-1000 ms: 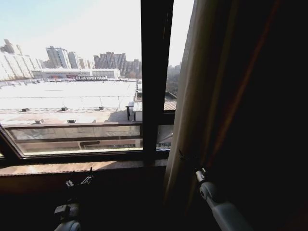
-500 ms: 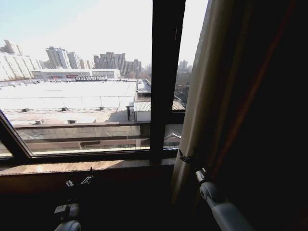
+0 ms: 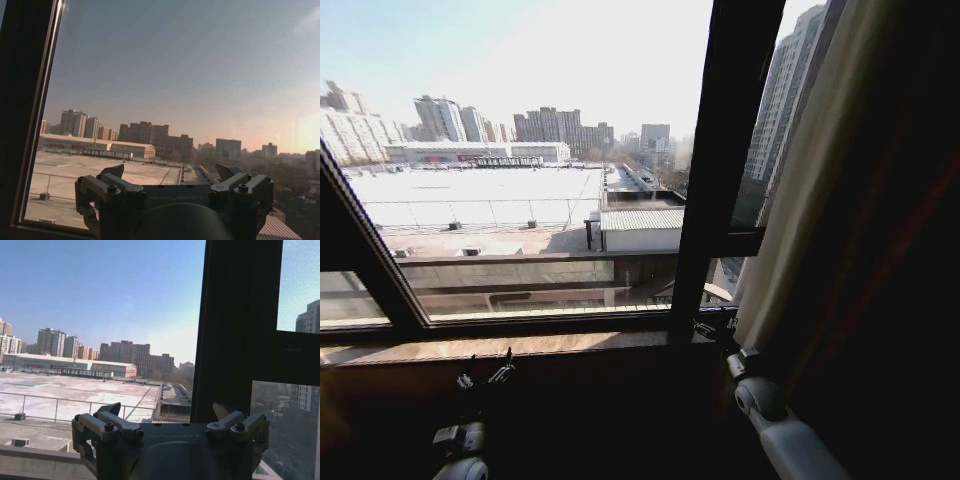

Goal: Open the curtains by pulling them apart, changing their state from closed to fully open.

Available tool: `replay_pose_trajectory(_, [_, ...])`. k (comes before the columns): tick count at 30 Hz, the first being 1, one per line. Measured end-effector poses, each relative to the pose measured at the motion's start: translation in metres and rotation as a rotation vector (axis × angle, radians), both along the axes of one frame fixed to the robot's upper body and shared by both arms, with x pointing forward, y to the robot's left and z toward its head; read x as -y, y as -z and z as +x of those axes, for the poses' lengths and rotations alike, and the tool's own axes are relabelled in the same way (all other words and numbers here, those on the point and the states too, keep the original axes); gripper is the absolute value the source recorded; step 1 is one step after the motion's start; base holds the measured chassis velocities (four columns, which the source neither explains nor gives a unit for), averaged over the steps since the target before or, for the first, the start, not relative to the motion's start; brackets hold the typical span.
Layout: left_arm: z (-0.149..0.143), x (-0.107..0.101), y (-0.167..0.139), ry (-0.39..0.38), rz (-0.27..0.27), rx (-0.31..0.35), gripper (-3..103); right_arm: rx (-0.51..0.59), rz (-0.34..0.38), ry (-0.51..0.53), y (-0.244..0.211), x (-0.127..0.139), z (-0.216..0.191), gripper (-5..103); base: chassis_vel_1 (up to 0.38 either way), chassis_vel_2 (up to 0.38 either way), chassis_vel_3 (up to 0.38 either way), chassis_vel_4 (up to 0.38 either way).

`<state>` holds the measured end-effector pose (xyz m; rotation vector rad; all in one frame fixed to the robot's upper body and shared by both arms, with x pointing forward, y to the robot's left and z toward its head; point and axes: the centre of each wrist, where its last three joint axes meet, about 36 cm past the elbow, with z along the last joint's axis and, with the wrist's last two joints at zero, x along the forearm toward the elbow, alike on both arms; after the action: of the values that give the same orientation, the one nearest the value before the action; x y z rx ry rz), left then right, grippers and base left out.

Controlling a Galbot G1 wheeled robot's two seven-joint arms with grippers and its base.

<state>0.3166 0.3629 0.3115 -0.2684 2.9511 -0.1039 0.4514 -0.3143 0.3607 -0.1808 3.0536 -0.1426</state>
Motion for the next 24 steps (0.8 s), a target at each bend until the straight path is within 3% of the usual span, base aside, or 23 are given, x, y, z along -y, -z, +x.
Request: replay_pose_trajectory(24, [0.0,0.0,0.0,0.0,0.0,0.0,100,0.0,0.0,0.0,0.0,0.0,0.0001,100,0.355,0.352,-0.356,-0.351])
